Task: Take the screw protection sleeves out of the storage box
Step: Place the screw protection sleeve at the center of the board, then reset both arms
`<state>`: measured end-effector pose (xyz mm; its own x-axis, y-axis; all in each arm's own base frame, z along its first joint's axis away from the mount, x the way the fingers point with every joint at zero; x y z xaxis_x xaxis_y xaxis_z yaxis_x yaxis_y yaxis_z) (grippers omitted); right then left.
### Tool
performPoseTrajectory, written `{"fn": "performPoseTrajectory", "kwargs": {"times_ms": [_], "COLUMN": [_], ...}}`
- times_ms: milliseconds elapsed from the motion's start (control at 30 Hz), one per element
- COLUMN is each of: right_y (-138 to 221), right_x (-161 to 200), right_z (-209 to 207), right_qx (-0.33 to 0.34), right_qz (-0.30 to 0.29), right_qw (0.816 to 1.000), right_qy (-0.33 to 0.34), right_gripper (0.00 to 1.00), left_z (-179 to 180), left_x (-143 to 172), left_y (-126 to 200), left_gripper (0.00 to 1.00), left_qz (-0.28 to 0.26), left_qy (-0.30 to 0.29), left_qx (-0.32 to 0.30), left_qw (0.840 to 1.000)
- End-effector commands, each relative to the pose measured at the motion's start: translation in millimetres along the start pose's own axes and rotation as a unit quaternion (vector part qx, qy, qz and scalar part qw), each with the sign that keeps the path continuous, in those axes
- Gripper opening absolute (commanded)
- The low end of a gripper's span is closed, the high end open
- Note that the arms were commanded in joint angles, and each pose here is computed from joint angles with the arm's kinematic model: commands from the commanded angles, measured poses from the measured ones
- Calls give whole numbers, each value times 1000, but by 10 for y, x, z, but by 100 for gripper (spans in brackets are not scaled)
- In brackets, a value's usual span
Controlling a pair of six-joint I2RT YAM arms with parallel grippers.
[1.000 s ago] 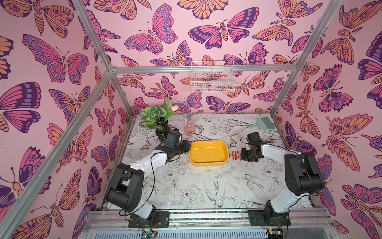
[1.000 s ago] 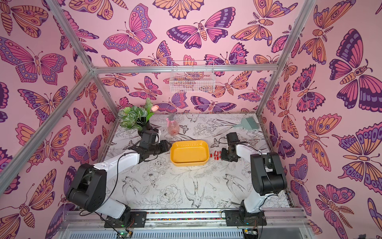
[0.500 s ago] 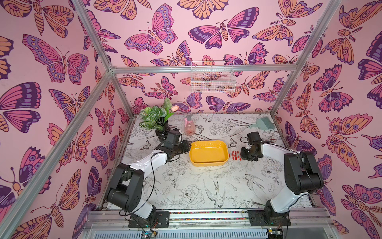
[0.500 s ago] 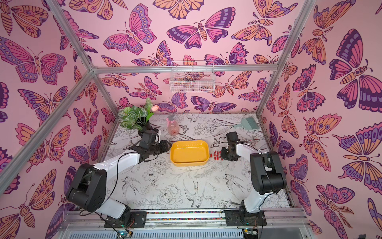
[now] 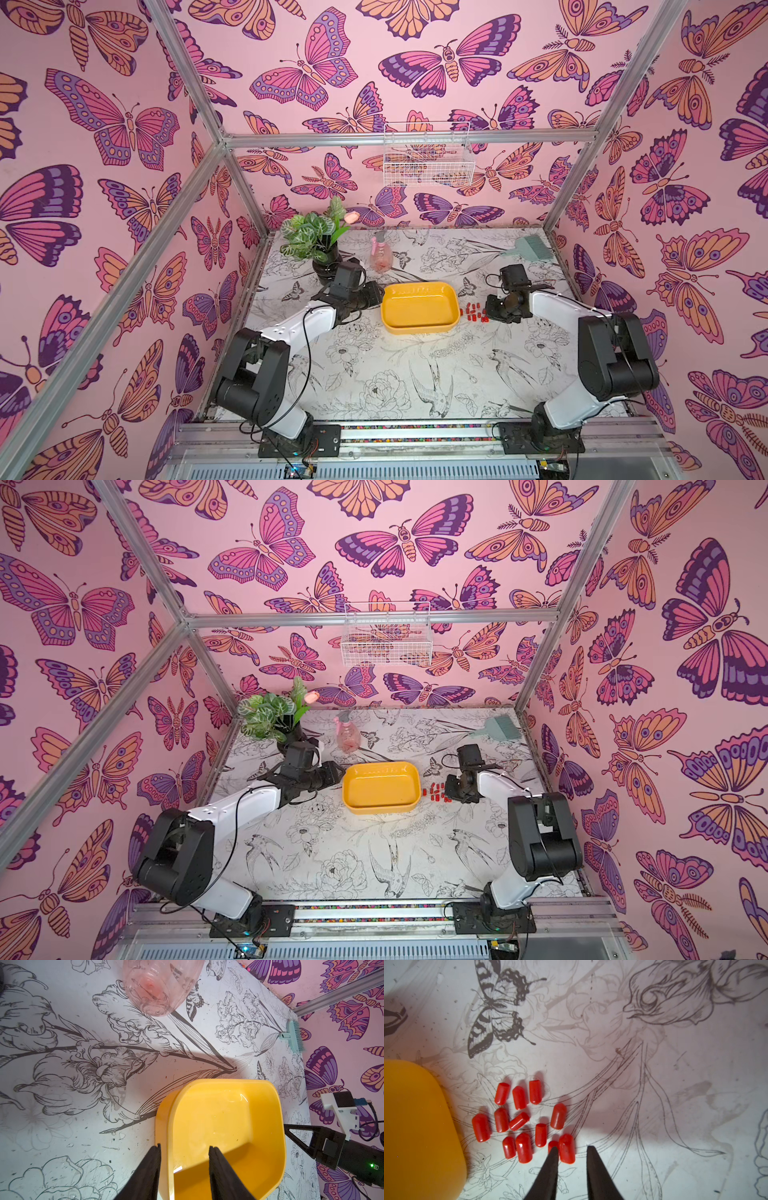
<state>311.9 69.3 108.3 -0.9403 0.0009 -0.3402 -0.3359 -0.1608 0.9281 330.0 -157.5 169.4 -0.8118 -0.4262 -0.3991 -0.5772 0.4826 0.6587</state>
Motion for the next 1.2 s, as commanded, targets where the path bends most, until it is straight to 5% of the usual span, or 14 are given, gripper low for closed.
{"fn": "performPoseTrajectory", "kwargs": {"times_ms": [0, 433, 967, 1167], "right_y": [40, 228, 1042, 1259], "right_x": [-4, -28, -22, -60], "right_z": [-33, 7, 143, 167], "right_qx": [8, -8, -56, -54], "right_qz": [-10, -49, -175, -197], "right_qw": [1000, 999, 982, 977], "right_qy": [-2, 3, 48, 62], "right_gripper": [28, 27, 35, 39], "left_z": [-4, -2, 111, 288], "left_x": [22, 15, -111, -124], "left_y": [35, 100, 810, 1054], "left_gripper": [43, 43, 49, 51], "left_qz": [-8, -22, -107, -161], "left_qy": [-5, -7, -33, -59], "left_qx": [1, -1, -18, -78], "left_qw": [1000, 1000, 994, 982]}}
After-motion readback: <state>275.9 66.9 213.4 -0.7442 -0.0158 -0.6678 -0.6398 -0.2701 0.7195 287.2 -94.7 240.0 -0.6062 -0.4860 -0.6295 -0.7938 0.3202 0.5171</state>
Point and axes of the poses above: each gripper's point midway between its finger pads, its own y axis back along the fingers, its own z axis along the line the jaws close on, x = y × z, the point moved 8 cm from there along y, back along the fingers, and after that the axes turned 9 degrees about y, right-handed, at the moved point
